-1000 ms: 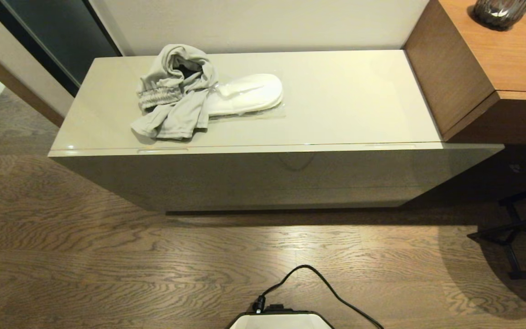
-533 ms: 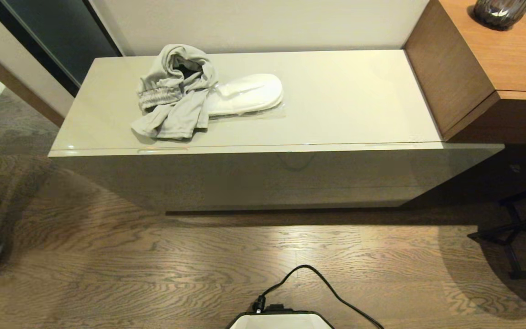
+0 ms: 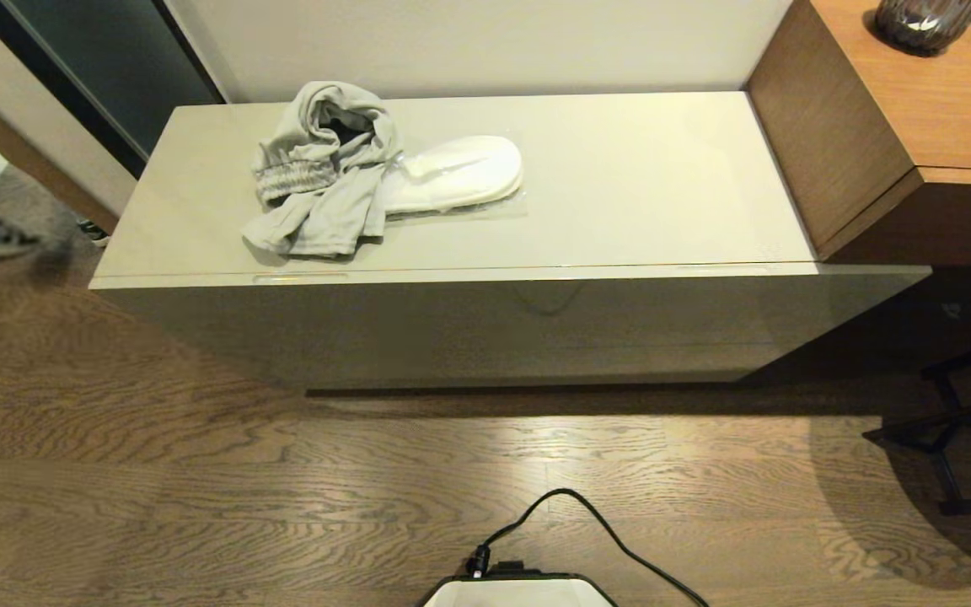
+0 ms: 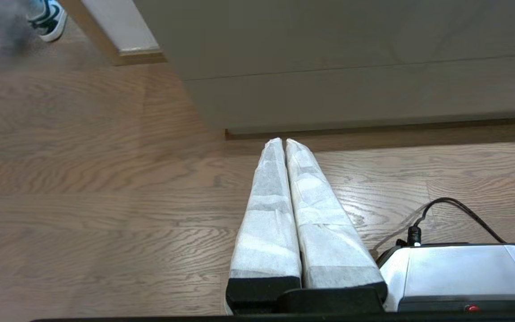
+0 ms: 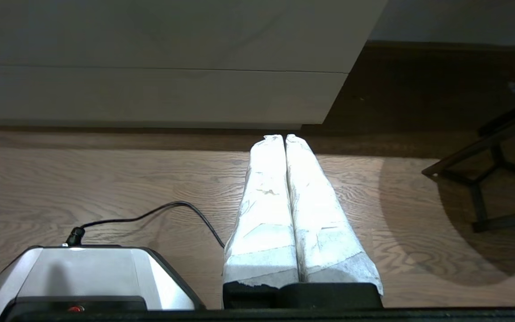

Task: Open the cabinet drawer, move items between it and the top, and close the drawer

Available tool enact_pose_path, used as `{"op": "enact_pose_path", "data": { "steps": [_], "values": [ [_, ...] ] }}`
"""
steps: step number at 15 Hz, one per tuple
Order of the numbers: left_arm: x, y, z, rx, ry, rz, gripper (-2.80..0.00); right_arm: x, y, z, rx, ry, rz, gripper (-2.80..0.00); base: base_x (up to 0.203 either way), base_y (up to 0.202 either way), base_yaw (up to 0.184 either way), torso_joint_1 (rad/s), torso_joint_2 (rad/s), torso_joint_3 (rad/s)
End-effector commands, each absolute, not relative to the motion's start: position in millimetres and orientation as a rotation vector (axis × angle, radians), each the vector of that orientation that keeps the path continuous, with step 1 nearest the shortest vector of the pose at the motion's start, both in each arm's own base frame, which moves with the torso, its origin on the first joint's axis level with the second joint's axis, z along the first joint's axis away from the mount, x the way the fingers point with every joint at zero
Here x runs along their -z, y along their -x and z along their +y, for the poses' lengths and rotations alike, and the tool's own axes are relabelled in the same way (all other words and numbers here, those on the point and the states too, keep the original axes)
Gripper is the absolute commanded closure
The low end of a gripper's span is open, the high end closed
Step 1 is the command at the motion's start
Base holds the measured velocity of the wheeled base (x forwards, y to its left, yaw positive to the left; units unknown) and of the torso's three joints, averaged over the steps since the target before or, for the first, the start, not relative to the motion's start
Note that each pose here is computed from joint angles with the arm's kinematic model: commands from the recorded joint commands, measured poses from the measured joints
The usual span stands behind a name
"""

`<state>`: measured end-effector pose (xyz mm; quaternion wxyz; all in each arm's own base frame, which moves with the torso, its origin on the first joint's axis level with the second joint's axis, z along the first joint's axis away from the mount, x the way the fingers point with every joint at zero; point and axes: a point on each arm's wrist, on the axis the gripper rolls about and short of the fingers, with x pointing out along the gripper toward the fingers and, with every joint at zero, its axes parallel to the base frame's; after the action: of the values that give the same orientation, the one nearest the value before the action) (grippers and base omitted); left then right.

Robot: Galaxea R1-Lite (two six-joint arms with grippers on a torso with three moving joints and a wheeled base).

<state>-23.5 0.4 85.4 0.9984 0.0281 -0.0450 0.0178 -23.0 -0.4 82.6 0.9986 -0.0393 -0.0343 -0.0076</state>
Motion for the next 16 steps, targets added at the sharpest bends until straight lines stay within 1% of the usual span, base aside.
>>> {"op": "enact_pose_path", "data": {
  "steps": [1, 2, 5, 7, 16],
  "values": [
    [-82.1, 22.8, 0.3, -0.028, -0.039, -0.059, 0.0, -81.3, 22.6, 0.0, -0.005, 0.077, -0.056, 0.0, 0.0, 0.0, 0.0, 0.0, 0.0, 0.0],
    [-74.8, 22.7, 0.1, -0.018, -0.014, 0.012, 0.0, -81.0, 22.6, 0.1, -0.008, 0.077, -0.053, 0.0, 0.0, 0.0, 0.0, 0.0, 0.0, 0.0],
    [-74.4, 22.6, 0.0, -0.014, -0.005, 0.014, 0.0, -80.7, 22.5, 0.2, -0.015, 0.08, -0.048, 0.0, 0.0, 0.0, 0.0, 0.0, 0.0, 0.0],
    [-74.4, 22.6, 0.0, -0.014, -0.005, 0.014, 0.0, -74.3, 22.5, 0.0, -0.011, 0.027, 0.017, 0.0, 0.0, 0.0, 0.0, 0.0, 0.0, 0.0],
    [-74.4, 22.6, 0.0, -0.014, -0.005, 0.014, 0.0, -74.8, 22.5, 0.0, -0.006, 0.006, 0.008, 0.0, 0.0, 0.0, 0.0, 0.0, 0.0, 0.0]
  ]
}}
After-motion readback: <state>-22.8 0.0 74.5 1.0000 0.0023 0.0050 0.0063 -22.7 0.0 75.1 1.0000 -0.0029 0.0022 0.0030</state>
